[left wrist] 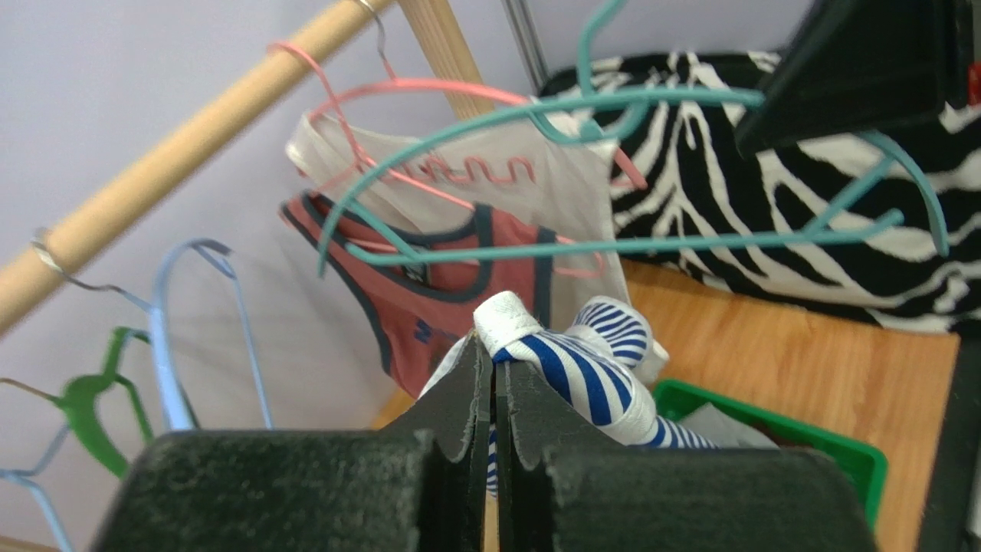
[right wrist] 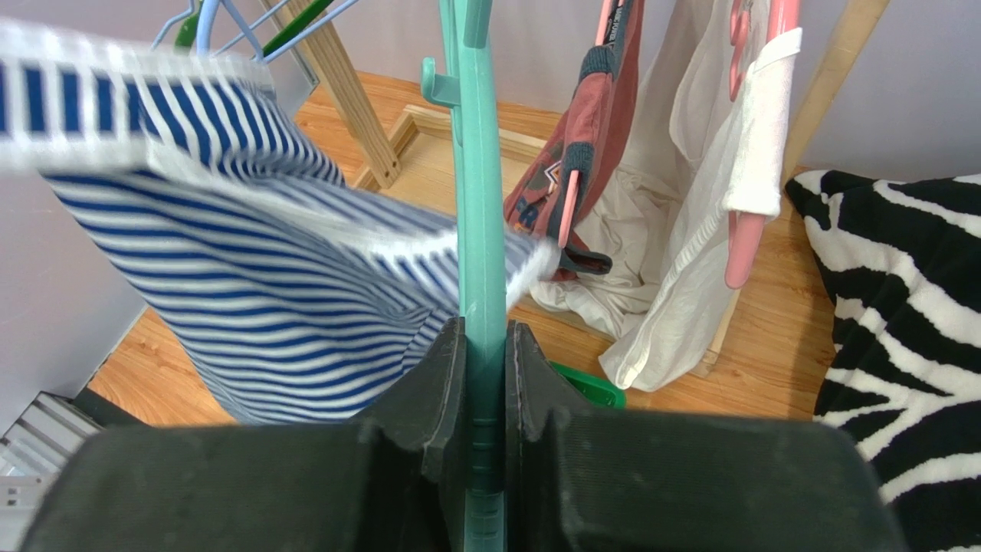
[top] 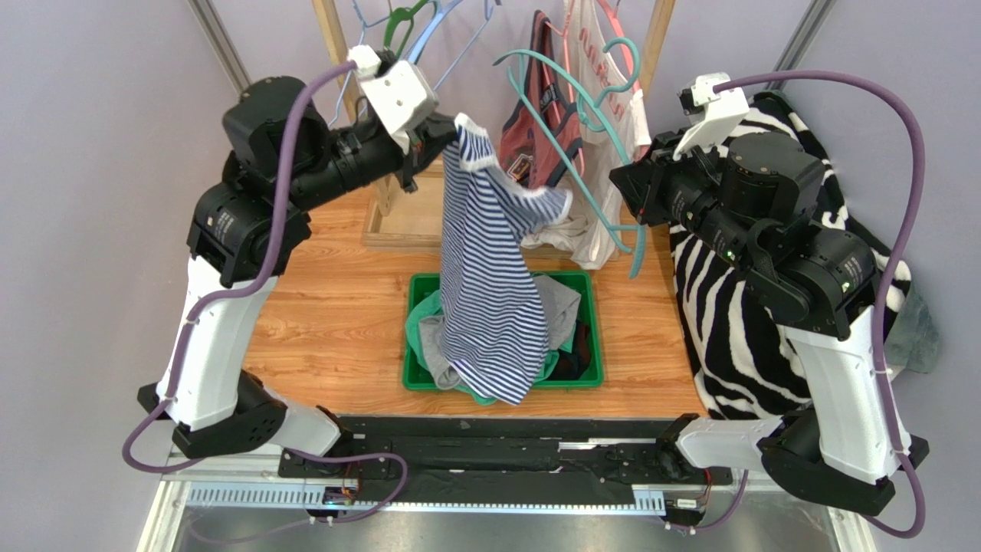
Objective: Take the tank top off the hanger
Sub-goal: Place the tank top in the bin.
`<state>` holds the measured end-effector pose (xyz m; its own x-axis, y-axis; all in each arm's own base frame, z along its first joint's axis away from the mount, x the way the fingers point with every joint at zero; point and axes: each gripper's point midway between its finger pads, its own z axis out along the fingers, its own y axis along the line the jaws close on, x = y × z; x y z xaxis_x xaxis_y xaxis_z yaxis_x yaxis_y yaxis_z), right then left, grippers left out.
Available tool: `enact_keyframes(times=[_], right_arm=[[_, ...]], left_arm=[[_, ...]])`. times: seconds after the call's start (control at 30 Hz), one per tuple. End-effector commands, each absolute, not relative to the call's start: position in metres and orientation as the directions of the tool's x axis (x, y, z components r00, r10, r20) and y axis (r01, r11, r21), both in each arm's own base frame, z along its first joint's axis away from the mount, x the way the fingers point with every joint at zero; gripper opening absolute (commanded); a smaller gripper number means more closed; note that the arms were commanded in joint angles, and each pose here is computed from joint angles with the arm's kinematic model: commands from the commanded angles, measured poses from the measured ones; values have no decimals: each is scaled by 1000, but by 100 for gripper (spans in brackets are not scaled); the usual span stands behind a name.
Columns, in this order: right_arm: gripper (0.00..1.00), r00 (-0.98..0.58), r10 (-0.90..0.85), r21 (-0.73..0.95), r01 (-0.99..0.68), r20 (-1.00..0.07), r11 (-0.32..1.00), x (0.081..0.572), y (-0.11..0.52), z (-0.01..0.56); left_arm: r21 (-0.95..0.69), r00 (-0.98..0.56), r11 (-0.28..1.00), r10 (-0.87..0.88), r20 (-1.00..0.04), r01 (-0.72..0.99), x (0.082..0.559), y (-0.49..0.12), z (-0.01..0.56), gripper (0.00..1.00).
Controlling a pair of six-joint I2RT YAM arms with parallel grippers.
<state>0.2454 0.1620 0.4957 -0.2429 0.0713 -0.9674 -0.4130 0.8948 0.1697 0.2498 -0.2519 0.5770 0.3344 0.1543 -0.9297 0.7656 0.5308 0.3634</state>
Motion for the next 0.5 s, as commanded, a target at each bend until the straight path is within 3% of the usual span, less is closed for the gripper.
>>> enact_keyframes(times=[0.0, 0.2, 0.33, 0.47], right_arm=[[0, -202, 100, 173, -386, -974, 906, 251, 159, 510], [0, -195, 106, 178, -404, -975, 897, 264, 174, 519], [0, -202, 94, 169, -398, -975, 902, 279, 185, 519], [0, -199, 79, 144, -341, -977, 929, 299, 189, 514]], left_arm=[[341, 279, 414, 205, -938, 844, 226, -261, 532, 0], [268, 117, 291, 448, -886, 918, 223, -274, 390, 0], [249, 68, 262, 549, -833, 932, 222, -271, 332, 0], [254, 50, 225, 648, -760, 941, 220, -267, 281, 8]])
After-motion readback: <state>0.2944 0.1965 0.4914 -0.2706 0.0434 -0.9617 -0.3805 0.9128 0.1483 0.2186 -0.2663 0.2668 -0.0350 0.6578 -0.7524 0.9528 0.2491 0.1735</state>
